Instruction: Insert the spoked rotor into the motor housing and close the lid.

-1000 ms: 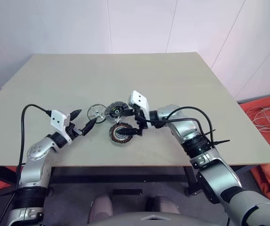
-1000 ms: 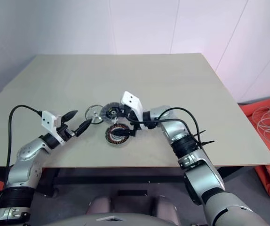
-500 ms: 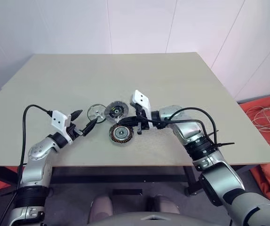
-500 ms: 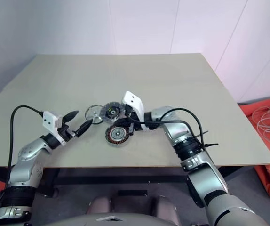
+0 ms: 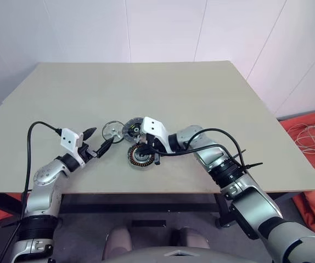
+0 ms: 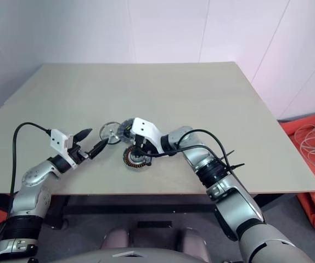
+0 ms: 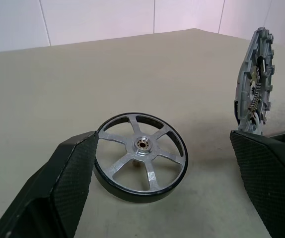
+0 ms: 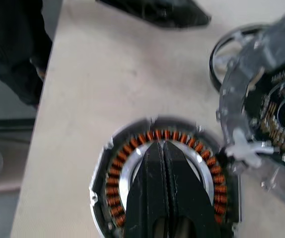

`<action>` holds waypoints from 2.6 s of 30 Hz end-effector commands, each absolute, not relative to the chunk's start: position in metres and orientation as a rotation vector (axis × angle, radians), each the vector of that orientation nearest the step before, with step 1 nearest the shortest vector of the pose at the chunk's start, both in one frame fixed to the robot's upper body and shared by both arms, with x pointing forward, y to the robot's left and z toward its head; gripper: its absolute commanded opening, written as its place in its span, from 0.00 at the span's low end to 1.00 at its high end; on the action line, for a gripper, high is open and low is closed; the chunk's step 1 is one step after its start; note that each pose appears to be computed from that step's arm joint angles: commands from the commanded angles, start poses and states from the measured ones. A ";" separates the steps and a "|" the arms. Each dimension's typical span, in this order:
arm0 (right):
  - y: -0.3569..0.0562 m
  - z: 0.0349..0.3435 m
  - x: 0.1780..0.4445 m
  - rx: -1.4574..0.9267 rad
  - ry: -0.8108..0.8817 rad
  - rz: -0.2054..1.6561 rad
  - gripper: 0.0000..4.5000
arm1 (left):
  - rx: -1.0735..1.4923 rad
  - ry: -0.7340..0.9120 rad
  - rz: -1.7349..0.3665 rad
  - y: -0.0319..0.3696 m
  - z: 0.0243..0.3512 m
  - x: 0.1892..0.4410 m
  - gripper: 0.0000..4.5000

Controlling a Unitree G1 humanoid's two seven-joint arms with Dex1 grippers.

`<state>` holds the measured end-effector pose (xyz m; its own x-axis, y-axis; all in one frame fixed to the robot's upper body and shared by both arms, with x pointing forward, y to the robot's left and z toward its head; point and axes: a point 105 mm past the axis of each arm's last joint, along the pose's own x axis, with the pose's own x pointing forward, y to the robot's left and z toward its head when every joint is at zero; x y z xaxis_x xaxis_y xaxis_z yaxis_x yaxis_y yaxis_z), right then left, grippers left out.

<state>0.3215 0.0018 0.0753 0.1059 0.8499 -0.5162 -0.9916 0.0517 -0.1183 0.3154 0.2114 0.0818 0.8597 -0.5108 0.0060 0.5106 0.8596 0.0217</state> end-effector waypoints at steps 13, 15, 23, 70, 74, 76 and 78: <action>-0.018 0.070 0.322 -0.417 0.386 1.393 0.00 | 0.048 -0.078 -0.552 0.205 0.099 0.320 1.00; -0.016 0.074 0.323 -0.400 0.369 1.387 0.00 | 0.049 -0.079 -0.551 0.205 0.101 0.321 1.00; -0.014 0.111 0.335 -0.284 0.251 1.362 0.00 | 0.010 -0.078 -0.489 0.216 0.105 0.323 1.00; -0.090 0.134 0.310 -0.318 0.260 1.331 0.99 | -0.793 0.307 -0.274 0.215 0.058 0.340 1.00; -0.086 0.136 0.309 -0.317 0.247 1.337 0.99 | -0.851 0.358 -0.326 0.194 0.053 0.347 1.00; -0.085 0.136 0.309 -0.316 0.242 1.337 0.99 | -0.864 0.377 -0.346 0.186 0.051 0.350 1.00; -0.084 0.138 0.310 -0.315 0.236 1.335 0.99 | -0.862 0.386 -0.372 0.177 0.051 0.353 1.00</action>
<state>0.3087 -0.0871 0.1199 0.2108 0.8940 -0.3954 -0.9762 0.2133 -0.0383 0.3512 0.1964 0.0525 0.9012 -0.3967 -0.1747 0.1240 0.6223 -0.7729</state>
